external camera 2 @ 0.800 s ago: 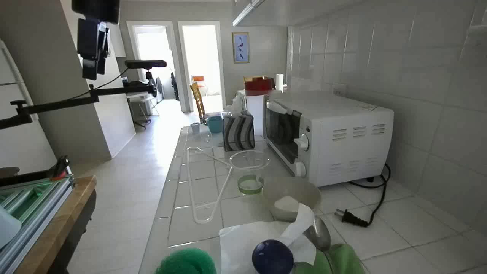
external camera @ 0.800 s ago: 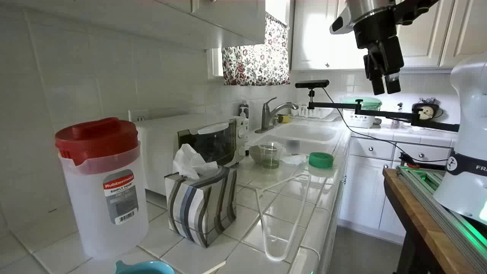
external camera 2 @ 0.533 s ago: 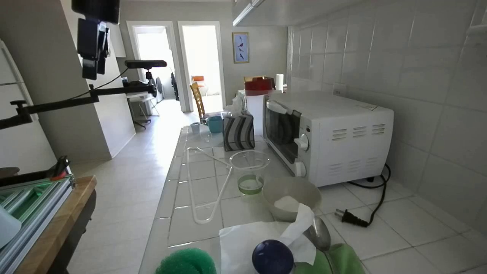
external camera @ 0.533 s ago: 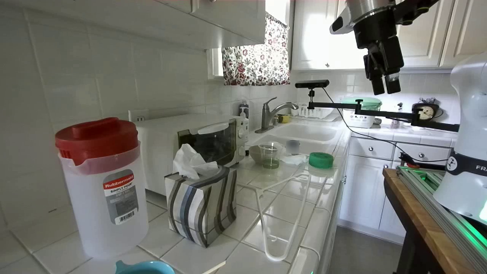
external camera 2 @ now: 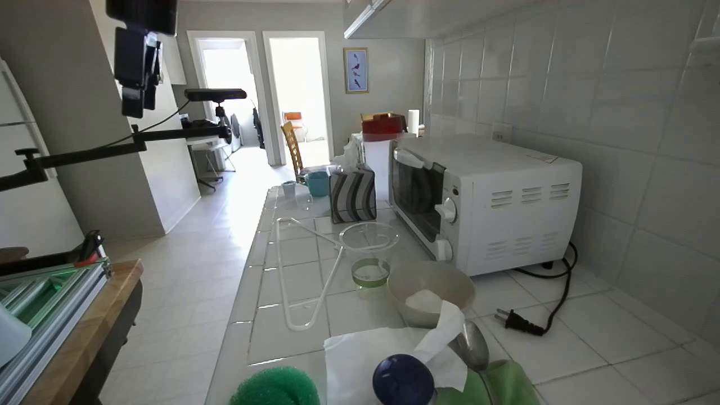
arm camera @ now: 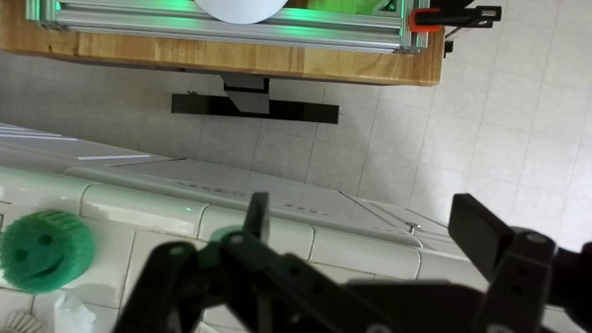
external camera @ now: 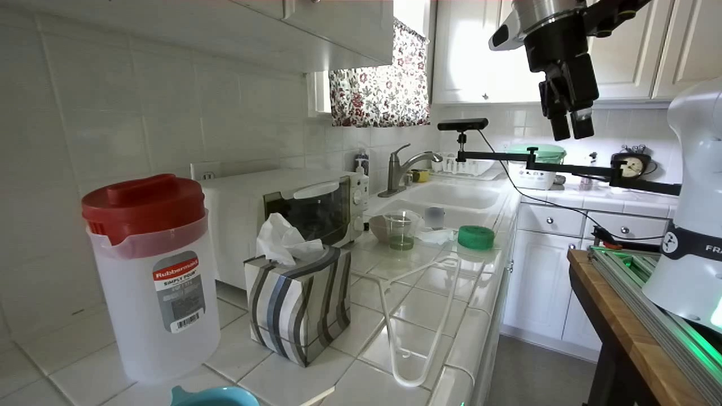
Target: Turn the knob on the small oven
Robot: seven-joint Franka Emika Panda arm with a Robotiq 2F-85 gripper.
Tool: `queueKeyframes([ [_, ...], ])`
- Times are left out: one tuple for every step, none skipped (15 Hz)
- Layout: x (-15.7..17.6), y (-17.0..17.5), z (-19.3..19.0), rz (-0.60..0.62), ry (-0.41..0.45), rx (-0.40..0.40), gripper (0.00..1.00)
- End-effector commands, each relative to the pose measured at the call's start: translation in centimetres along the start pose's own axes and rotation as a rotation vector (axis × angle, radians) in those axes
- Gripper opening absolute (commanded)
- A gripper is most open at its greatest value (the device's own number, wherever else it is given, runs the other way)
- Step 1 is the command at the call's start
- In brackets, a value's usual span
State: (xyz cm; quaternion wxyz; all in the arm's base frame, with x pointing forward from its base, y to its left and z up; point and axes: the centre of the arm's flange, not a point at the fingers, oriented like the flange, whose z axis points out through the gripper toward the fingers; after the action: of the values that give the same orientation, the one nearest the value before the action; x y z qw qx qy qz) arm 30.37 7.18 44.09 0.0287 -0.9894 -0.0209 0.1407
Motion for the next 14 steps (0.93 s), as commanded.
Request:
queueKeyframes([
  [0.1, 0.7, -0.2, 0.045, 0.031, 0.010, 1.00],
  [0.6, 1.9, -0.2, 0.105, 0.048, 0.037, 1.00],
  [0.9, 3.0, -0.3, 0.140, 0.069, 0.071, 1.00],
  [1.1, 4.2, -0.5, 0.170, 0.093, 0.095, 1.00],
  [1.4, 5.3, -0.6, 0.196, 0.114, 0.119, 1.00],
  [1.6, 6.3, -0.7, 0.220, 0.132, 0.137, 1.00],
  [1.9, 7.1, -0.6, 0.242, 0.143, 0.149, 1.00],
  [2.3, 7.7, -0.5, 0.259, 0.147, 0.161, 1.00],
  [2.3, 7.9, -0.6, 0.272, 0.149, 0.190, 1.00],
  [1.9, 7.9, -0.9, 0.239, 0.139, 0.137, 1.00],
  [2.1, 8.0, -0.9, 0.248, 0.140, 0.152, 1.00],
  [2.2, 8.0, -0.8, 0.251, 0.139, 0.157, 1.00],
  [2.2, 8.0, -0.8, 0.253, 0.139, 0.160, 1.00],
  [2.2, 8.0, -0.8, 0.255, 0.139, 0.161, 1.00],
])
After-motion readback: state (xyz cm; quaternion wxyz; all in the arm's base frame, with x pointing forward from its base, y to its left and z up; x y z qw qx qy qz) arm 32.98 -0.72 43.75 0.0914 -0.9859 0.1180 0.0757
